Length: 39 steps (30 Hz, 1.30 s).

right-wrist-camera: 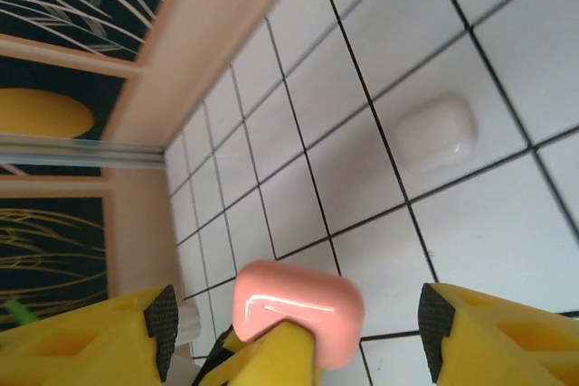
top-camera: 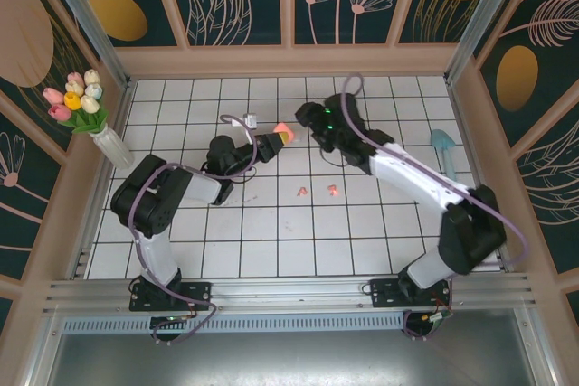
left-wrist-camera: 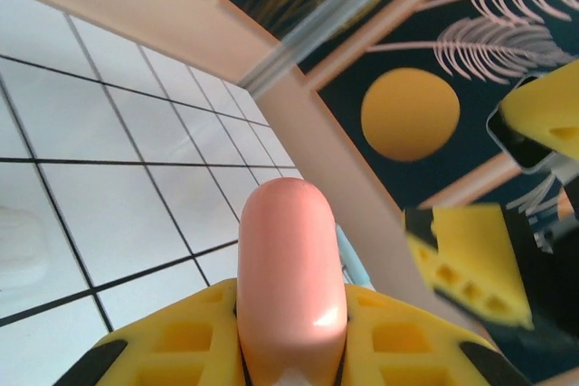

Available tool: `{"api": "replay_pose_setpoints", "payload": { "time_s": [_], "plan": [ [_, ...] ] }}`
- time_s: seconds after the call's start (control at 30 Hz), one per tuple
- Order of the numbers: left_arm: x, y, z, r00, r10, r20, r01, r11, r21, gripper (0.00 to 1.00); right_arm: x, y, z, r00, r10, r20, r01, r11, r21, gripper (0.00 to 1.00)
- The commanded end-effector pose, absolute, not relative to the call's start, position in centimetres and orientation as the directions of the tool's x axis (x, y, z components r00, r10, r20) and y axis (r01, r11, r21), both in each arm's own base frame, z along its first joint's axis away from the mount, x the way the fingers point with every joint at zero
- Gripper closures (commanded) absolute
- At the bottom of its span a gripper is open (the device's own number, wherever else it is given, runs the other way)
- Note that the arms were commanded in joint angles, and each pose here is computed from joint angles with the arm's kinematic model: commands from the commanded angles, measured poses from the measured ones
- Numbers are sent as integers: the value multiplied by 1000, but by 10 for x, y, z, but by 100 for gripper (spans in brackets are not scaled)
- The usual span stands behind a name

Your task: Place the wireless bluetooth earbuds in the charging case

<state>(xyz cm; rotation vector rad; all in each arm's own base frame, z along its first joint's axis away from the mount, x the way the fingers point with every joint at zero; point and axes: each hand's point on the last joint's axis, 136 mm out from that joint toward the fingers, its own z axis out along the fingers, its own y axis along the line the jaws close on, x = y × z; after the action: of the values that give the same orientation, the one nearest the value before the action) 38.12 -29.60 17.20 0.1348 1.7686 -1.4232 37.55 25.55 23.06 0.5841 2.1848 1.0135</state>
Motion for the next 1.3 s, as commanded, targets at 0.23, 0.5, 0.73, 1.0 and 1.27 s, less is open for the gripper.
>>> {"api": "replay_pose_setpoints", "payload": {
  "time_s": [0.23, 0.5, 0.73, 1.0, 1.27],
  "plan": [
    [340, -326, 205, -635, -73, -769, 744, 210, -634, 85, 311, 259, 253, -664, 201, -721, -535, 545, 645, 28],
    [337, -328, 217, -626, -49, -778, 760, 184, -623, 85, 311, 267, 247, -674, 175, -717, -561, 511, 652, 29],
    [337, -329, 220, -625, -45, -780, 763, 176, -622, 86, 324, 272, 235, -692, 168, -703, -541, 524, 658, 32],
    [328, -328, 243, -594, -51, -803, 792, 137, -595, 88, 346, 252, 208, -721, 224, -655, -448, 571, 688, 38],
    [317, -324, 254, -576, -50, -816, 808, 119, -578, 90, 354, 228, 191, -740, 287, -608, -360, 595, 719, 43]
  ]
}}
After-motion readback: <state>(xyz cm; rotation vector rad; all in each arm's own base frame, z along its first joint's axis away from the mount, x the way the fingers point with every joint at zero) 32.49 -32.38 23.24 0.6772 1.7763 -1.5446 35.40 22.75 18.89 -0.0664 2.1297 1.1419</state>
